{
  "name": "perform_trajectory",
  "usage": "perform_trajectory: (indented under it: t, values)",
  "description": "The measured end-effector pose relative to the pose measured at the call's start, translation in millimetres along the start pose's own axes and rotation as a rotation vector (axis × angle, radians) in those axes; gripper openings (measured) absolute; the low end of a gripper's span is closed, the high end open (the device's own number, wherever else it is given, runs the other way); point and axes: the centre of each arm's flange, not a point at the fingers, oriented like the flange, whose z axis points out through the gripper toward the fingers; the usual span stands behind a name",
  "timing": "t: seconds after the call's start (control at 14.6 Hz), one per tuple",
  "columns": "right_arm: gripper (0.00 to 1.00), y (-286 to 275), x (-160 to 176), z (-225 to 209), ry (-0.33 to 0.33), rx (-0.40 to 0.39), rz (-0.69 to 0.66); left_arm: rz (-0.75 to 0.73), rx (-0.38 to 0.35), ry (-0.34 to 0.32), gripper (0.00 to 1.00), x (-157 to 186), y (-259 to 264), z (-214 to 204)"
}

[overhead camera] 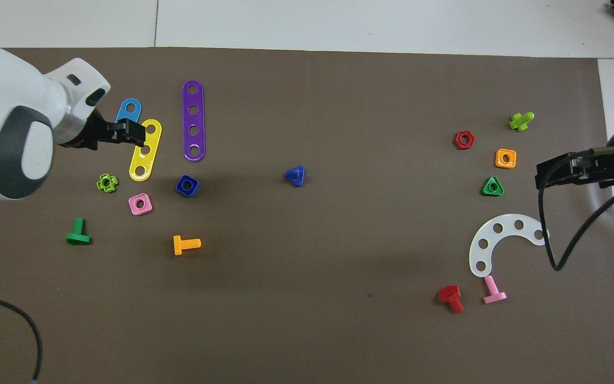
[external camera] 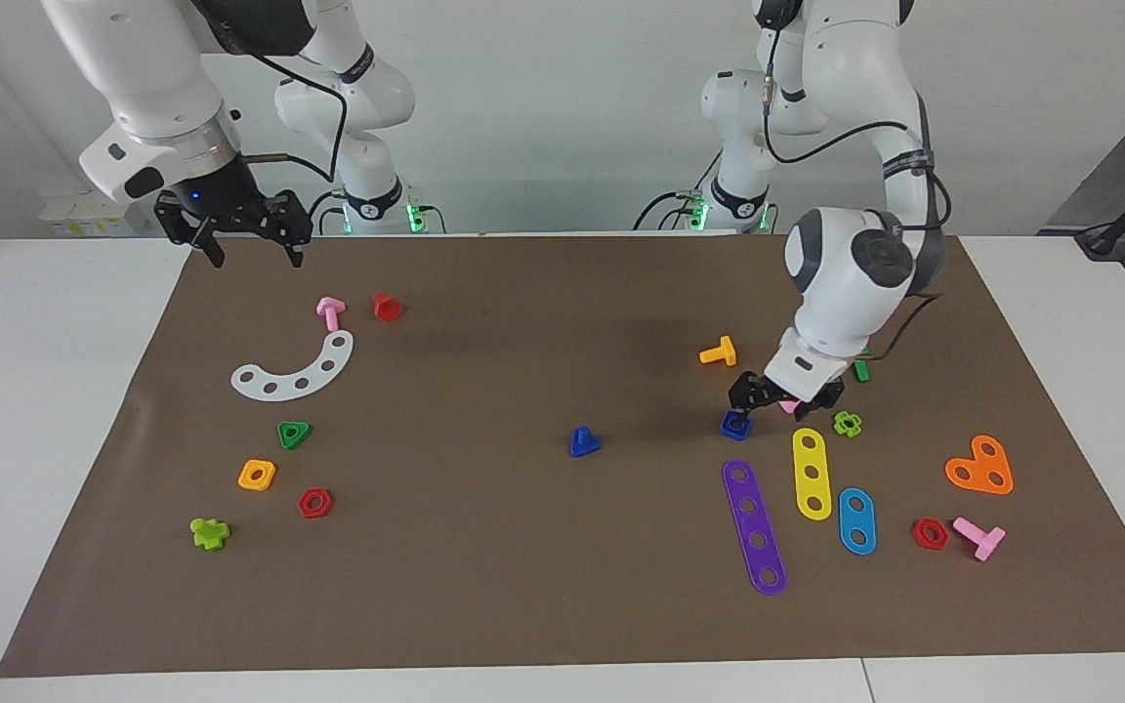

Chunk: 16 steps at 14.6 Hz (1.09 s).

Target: Unscrew and place screws in storage area

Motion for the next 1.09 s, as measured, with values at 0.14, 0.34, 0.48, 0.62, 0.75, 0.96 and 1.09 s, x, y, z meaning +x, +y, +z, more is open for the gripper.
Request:
perform_trajectory:
  t: [0.14, 0.34, 0.48, 0.62, 0.75, 0.96, 1.09]
  values:
    - [1.00, 0.0, 0.0, 0.0, 0.000, 0.000, 0.000, 0.013, 0.030, -0.026, 1.00, 1.2, -37.8, -35.5]
    - [1.00, 0.0, 0.0, 0.0, 0.000, 0.000, 0.000, 0.038, 0.087, -0.076, 1.00, -4.5, -48.6, -79.4]
    - [1.00, 0.0, 0.0, 0.0, 0.000, 0.000, 0.000, 0.046, 0.087, -0.100, 1.00, -8.6, -42.3, -92.9]
    - [1.00, 0.0, 0.0, 0.0, 0.000, 0.000, 0.000, 0.062, 0.084, -0.104, 1.00, -10.8, -32.3, -101.8]
    - [1.00, 0.0, 0.0, 0.0, 0.000, 0.000, 0.000, 0.080, 0.080, -0.087, 1.00, -13.4, -21.1, -115.2]
    - [1.00, 0.0, 0.0, 0.0, 0.000, 0.000, 0.000, 0.096, 0.077, -0.042, 1.00, -23.8, -11.1, -143.5]
    - [1.00, 0.0, 0.0, 0.0, 0.000, 0.000, 0.000, 0.097, 0.077, -0.033, 1.00, -28.6, -10.5, -151.8]
